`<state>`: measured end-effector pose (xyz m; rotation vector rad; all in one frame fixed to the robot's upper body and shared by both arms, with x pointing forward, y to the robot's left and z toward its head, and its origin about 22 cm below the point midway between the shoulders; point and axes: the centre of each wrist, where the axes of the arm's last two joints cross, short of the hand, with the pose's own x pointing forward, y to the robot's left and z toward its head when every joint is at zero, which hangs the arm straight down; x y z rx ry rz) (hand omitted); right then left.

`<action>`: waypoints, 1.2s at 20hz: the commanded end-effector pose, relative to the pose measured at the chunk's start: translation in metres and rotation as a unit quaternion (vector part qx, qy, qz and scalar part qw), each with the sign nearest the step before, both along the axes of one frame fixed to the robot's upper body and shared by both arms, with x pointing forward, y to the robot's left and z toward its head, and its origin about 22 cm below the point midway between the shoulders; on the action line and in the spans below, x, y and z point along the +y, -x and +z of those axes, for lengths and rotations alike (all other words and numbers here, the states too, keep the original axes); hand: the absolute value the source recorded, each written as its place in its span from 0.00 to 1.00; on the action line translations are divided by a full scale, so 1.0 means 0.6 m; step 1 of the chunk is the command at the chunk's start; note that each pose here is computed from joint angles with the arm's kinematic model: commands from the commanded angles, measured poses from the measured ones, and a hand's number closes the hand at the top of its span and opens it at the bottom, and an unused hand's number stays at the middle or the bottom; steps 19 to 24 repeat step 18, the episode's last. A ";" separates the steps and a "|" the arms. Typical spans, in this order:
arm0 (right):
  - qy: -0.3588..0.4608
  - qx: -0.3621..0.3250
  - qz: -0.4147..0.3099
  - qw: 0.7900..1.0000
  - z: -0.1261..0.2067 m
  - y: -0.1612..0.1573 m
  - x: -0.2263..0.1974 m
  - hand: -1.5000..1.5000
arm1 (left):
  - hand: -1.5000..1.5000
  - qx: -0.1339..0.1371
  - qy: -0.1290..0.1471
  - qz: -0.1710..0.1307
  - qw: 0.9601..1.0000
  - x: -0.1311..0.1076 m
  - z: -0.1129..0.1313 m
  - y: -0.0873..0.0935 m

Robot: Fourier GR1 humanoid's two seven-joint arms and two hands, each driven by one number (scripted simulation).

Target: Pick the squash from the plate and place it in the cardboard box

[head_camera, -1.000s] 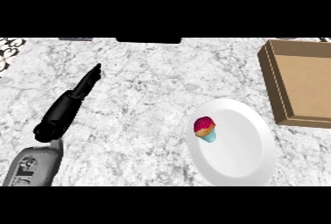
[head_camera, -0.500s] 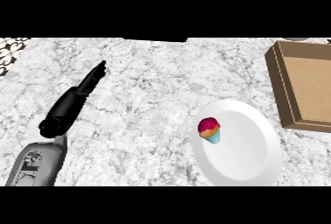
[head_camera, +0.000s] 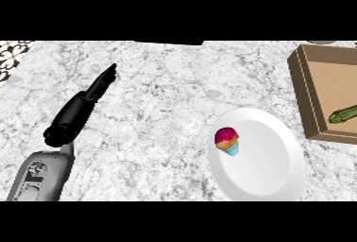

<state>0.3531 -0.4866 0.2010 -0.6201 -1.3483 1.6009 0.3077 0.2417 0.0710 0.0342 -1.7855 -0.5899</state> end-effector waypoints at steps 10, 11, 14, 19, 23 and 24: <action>-0.467 0.046 0.012 0.883 -0.094 -0.036 0.021 0.00 | 0.50 0.004 0.001 0.005 1.000 0.012 0.002 -0.002; -0.484 0.056 -0.004 0.873 -0.091 -0.030 0.010 0.00 | 0.50 -0.003 0.005 0.007 1.000 0.016 0.000 0.001; -0.526 0.060 -0.036 0.848 -0.052 -0.032 -0.006 0.00 | 0.50 0.005 0.009 0.002 1.000 -0.001 -0.003 -0.001; -0.569 0.055 -0.078 0.817 -0.017 -0.013 -0.041 0.00 | 0.50 0.003 0.002 0.006 1.000 0.012 0.000 0.010; -0.569 0.055 -0.078 0.817 -0.017 -0.013 -0.041 0.00 | 0.50 0.003 0.002 0.006 1.000 0.012 0.000 0.010; -0.569 0.055 -0.078 0.817 -0.017 -0.013 -0.041 0.00 | 0.50 0.003 0.002 0.006 1.000 0.012 0.000 0.010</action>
